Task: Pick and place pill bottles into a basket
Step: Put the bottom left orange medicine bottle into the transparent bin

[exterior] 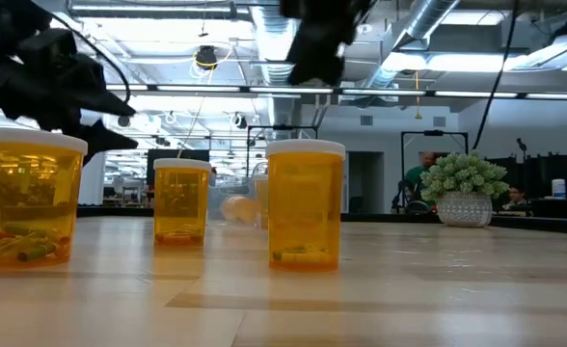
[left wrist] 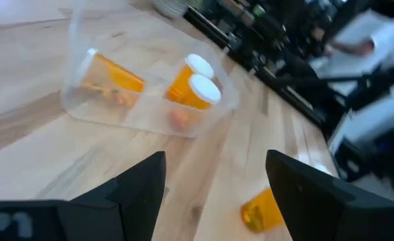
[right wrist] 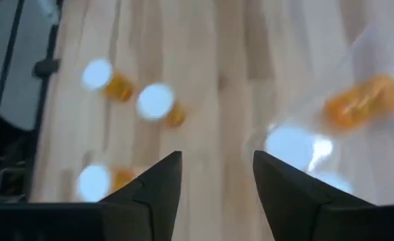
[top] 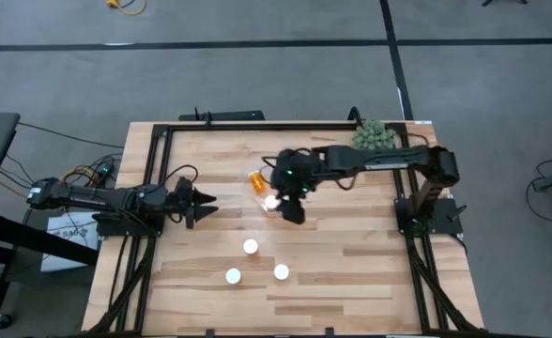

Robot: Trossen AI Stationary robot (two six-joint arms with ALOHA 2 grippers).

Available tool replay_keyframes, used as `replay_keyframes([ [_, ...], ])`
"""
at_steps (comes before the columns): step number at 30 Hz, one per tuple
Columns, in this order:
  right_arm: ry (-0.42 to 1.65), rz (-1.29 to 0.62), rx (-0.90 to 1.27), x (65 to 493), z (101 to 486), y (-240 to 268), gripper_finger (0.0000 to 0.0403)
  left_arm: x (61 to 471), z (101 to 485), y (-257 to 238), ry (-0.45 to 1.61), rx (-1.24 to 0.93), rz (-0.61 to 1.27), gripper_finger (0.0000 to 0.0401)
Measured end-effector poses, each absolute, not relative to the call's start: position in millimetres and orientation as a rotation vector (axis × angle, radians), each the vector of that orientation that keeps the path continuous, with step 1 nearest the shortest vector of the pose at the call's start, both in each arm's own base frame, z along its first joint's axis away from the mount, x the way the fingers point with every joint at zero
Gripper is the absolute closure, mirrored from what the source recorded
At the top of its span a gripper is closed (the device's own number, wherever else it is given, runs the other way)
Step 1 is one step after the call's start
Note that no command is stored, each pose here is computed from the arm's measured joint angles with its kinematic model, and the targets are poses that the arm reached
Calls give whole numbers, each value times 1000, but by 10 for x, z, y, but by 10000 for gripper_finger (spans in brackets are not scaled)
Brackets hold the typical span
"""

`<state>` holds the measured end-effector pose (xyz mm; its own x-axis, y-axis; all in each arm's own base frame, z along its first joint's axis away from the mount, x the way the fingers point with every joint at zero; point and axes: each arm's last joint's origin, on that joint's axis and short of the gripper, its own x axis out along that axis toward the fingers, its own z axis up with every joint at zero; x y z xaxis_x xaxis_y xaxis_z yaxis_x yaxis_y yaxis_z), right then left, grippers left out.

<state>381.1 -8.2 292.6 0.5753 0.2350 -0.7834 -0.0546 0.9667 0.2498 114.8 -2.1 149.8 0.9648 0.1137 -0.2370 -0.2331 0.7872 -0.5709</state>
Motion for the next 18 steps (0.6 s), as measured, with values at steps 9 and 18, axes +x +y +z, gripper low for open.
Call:
replay_keyframes([
  [9, 1355, 22, 156, 3284, 2933, 396, 240, 1211, 2054, -100, 231, -333, 85, 154],
  [18, 1322, -203, -22, 3122, 2930, 934, 248, 1332, 2302, -129, 190, -39, 58, 154],
])
